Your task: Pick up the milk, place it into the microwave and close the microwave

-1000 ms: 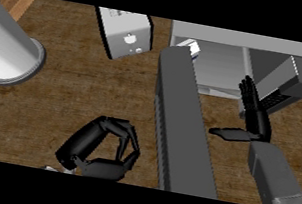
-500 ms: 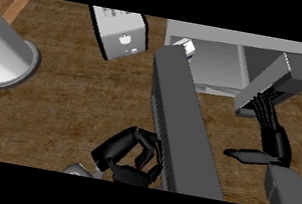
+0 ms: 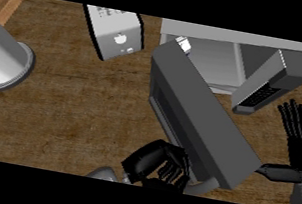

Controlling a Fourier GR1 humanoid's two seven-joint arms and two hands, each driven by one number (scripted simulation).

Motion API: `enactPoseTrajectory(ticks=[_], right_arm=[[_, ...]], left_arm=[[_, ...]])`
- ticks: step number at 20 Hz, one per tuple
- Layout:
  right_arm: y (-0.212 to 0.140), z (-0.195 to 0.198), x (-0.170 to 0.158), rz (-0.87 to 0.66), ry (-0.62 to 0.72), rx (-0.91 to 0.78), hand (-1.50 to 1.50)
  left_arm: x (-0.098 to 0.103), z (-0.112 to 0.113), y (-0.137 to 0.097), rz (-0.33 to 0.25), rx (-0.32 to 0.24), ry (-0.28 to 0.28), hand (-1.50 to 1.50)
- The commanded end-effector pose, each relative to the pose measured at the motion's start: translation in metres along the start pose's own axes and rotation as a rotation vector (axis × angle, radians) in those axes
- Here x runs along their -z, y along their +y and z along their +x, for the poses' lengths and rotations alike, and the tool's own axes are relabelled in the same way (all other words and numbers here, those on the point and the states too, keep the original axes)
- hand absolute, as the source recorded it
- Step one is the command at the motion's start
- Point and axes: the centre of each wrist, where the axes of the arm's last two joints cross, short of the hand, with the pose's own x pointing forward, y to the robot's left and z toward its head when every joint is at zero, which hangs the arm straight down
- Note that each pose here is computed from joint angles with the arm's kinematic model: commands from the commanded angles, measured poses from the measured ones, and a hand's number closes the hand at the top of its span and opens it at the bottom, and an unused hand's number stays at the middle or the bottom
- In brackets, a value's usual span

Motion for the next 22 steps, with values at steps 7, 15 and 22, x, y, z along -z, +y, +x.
enactPoseTrajectory(ticks=[7,15,22], right_arm=[[-0.029,0.047,0.011,0.104,-0.056,0.089,-1.50],[-0.006,0.072,0.047,0.294,-0.117,0.171,-1.50],[-0.011,0.093,0.057,0.376,-0.135,0.187,-1.50]], left_arm=[[0.025,0.017,-0.015,0.170,-0.022,-0.023,1.50],[0.047,0.033,0.004,0.325,-0.032,-0.096,1.50],[0.071,0.046,0.031,0.425,-0.055,-0.103,1.50]])
